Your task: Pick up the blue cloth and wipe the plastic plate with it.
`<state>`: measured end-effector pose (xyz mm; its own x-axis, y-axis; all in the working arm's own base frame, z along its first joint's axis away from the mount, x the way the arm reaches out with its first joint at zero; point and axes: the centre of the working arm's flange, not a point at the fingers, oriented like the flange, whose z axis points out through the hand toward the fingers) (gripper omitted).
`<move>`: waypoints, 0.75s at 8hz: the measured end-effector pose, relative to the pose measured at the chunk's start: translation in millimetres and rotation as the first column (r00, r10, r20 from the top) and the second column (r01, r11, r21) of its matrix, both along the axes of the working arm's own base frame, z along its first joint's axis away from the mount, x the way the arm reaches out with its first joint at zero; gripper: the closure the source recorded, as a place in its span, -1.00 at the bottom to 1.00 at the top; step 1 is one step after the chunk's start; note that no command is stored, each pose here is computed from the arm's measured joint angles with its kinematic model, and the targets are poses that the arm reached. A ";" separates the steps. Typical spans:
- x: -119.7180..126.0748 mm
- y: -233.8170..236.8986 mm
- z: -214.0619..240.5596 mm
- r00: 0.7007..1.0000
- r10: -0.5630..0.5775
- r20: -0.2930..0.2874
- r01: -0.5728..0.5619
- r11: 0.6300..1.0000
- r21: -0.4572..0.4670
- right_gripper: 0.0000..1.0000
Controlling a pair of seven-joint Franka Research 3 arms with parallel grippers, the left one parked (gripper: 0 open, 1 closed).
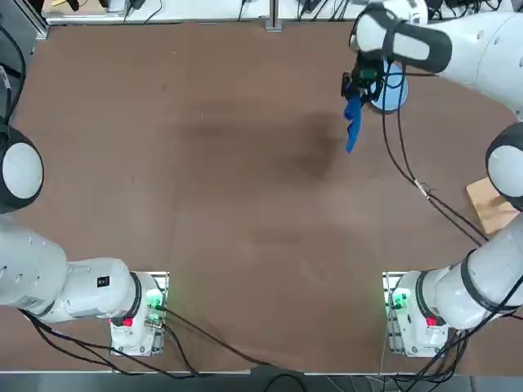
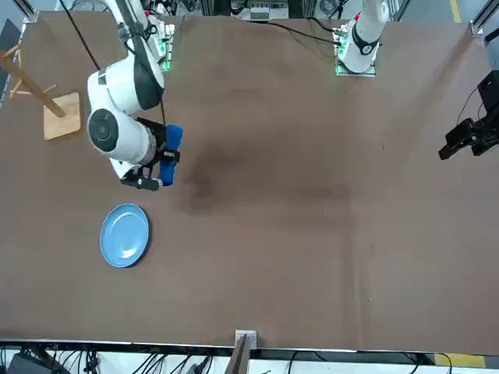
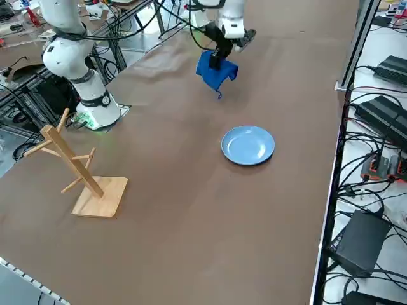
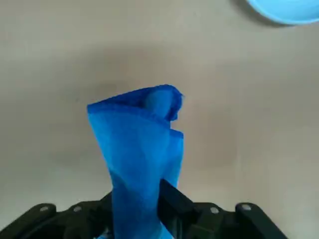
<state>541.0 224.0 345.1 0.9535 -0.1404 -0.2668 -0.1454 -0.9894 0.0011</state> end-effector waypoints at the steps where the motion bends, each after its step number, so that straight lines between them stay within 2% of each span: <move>1: -12.0 6.1 -16.6 1.000 0.013 -0.002 -0.013 1.000 -0.005 0.54; 6: -56.1 33.2 -41.8 1.000 0.008 -0.028 -0.010 0.999 -0.045 0.54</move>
